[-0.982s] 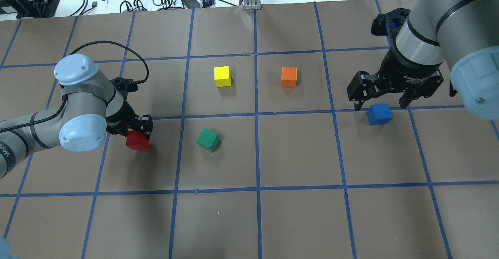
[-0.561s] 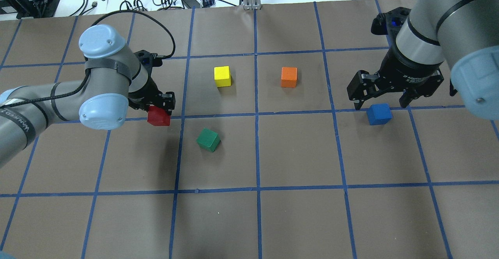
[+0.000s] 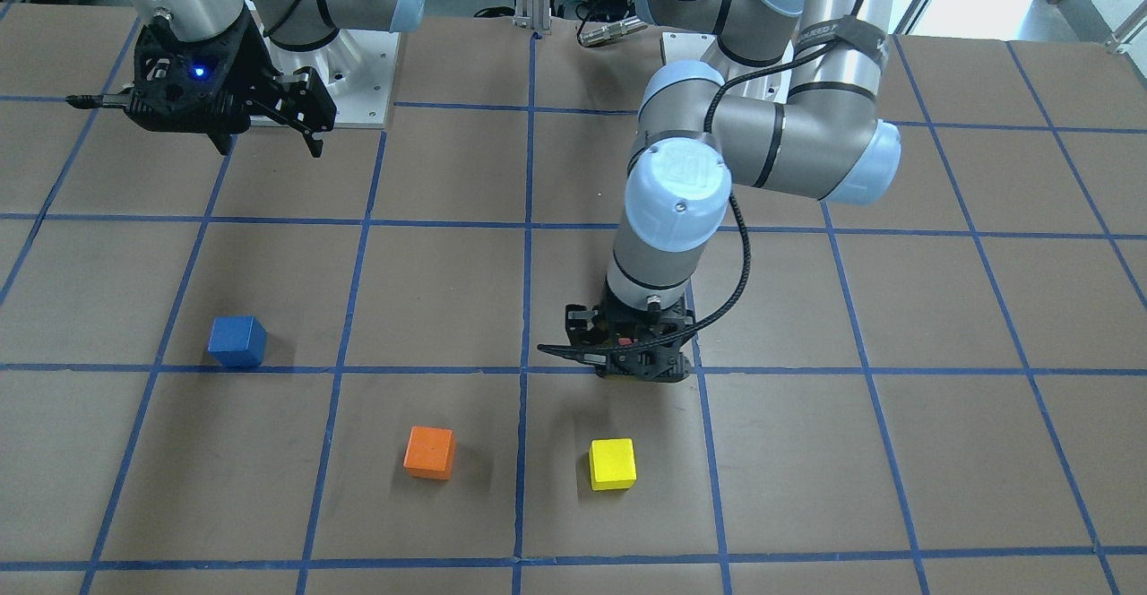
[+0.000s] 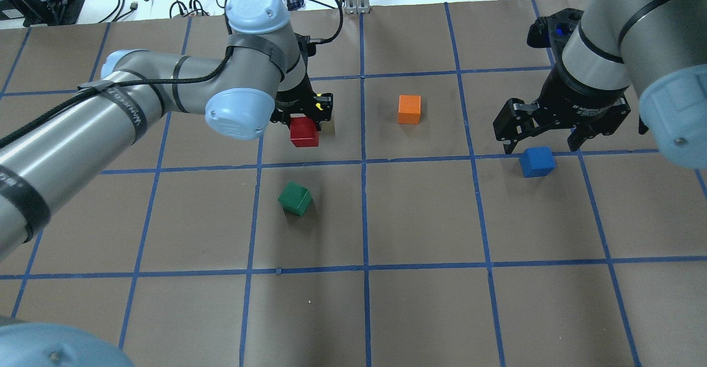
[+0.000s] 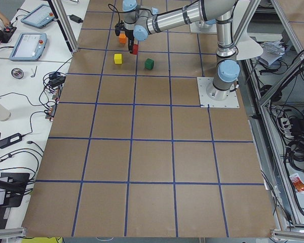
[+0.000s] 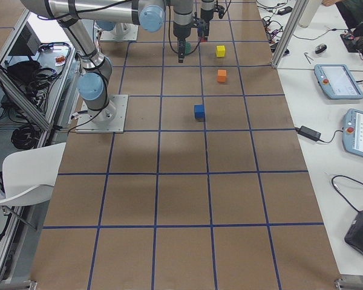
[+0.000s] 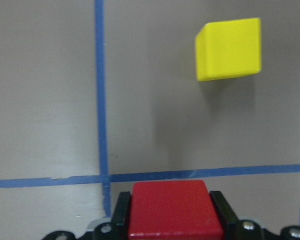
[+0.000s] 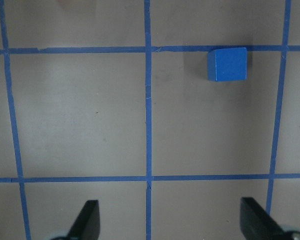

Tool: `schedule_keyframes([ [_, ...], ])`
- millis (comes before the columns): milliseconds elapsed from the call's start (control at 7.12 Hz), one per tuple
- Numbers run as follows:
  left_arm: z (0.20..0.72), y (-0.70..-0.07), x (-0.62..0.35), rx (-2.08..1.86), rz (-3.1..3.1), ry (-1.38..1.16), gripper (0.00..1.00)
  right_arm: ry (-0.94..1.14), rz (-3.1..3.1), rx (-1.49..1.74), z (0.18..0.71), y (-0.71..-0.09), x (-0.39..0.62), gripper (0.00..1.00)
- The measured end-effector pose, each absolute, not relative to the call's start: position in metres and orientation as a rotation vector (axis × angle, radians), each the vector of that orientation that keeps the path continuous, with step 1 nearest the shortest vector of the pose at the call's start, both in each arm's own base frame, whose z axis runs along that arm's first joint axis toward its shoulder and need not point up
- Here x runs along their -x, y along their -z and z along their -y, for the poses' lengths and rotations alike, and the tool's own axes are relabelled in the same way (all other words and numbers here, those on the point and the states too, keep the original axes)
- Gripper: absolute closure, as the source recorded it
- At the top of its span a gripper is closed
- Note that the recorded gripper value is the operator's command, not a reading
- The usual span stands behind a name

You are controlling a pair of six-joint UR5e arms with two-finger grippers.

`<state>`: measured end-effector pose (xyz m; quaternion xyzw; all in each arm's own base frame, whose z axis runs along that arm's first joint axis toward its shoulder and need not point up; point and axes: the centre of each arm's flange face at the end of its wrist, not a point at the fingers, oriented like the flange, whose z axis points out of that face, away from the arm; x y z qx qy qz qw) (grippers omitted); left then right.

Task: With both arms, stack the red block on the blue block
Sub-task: 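Lift the red cube with the left gripper and carry it toward the table center, then set the red cube down mid-table, open the left gripper and withdraw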

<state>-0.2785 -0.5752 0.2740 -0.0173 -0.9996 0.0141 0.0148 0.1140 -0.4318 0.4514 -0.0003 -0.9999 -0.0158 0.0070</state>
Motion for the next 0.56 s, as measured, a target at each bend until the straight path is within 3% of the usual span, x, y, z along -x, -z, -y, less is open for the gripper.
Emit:
schedule_keyframes([
  [421,0.571,-0.231,0.348,0.135,3.115,0.016,0.96,0.048,3.124,0.0,0.434,-0.45,-0.111,0.0],
  [561,0.568,-0.216,0.363,0.163,3.115,0.022,0.54,0.047,3.124,0.0,0.434,-0.45,-0.111,0.0],
])
